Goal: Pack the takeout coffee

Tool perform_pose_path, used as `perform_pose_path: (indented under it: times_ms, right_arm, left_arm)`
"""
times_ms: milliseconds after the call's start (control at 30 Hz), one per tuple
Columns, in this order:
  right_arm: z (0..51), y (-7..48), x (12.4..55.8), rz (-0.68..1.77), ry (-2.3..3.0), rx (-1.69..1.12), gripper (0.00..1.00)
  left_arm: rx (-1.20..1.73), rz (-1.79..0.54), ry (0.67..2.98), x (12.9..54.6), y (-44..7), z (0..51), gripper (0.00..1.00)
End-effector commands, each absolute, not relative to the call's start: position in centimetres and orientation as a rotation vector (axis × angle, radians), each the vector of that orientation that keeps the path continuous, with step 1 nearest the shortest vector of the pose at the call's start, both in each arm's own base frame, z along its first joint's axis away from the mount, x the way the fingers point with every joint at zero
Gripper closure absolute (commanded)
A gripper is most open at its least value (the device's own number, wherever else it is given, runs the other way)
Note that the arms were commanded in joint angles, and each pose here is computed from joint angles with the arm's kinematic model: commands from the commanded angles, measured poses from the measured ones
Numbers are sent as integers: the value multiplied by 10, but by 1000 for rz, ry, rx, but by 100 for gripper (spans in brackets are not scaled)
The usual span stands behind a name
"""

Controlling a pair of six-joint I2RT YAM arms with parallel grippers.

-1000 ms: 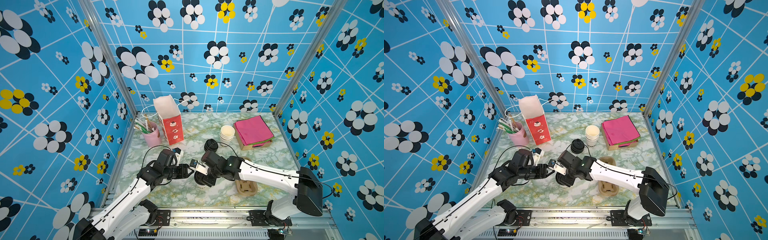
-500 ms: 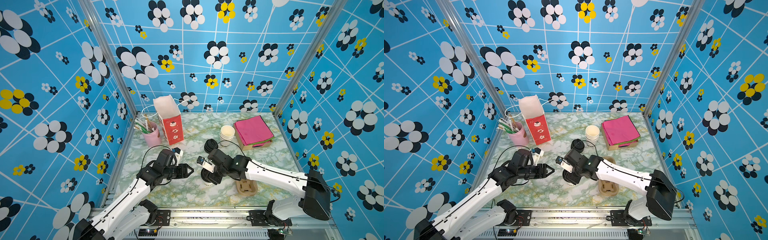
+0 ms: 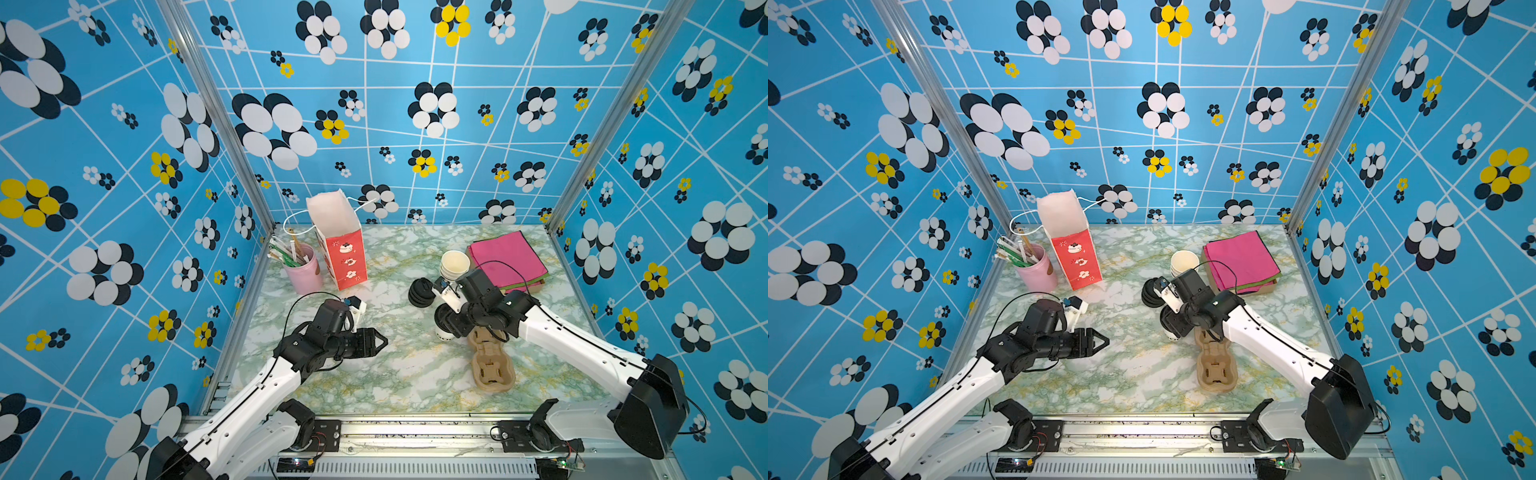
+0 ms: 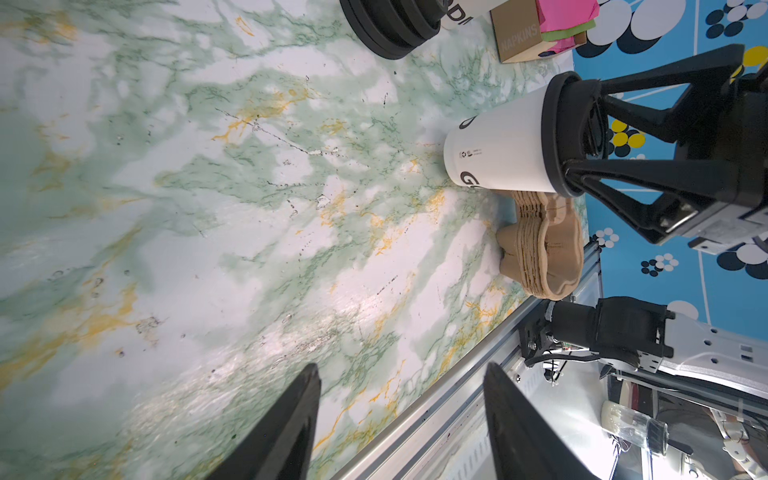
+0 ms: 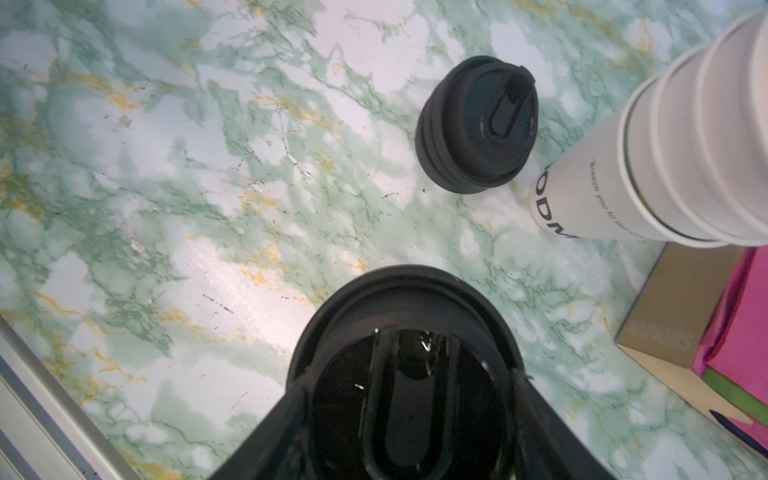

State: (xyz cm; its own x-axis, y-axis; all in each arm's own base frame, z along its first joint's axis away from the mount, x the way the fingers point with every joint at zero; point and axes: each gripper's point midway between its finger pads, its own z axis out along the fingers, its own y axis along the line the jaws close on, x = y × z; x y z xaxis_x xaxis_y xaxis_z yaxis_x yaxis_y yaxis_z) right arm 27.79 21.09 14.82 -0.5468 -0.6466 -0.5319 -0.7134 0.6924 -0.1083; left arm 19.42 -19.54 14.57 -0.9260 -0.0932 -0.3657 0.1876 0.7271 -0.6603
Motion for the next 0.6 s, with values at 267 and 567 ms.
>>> perform_pose_path:
  times_ms: [267, 567]
  right_arm:
    - [150, 203, 328, 151, 2399, -916, 48]
    - [140, 205, 338, 143, 2414, -896, 46]
  left_arm:
    - [53, -1016, 2534, 194, -189, 145, 33]
    - [48, -1013, 2533, 193, -186, 144, 31]
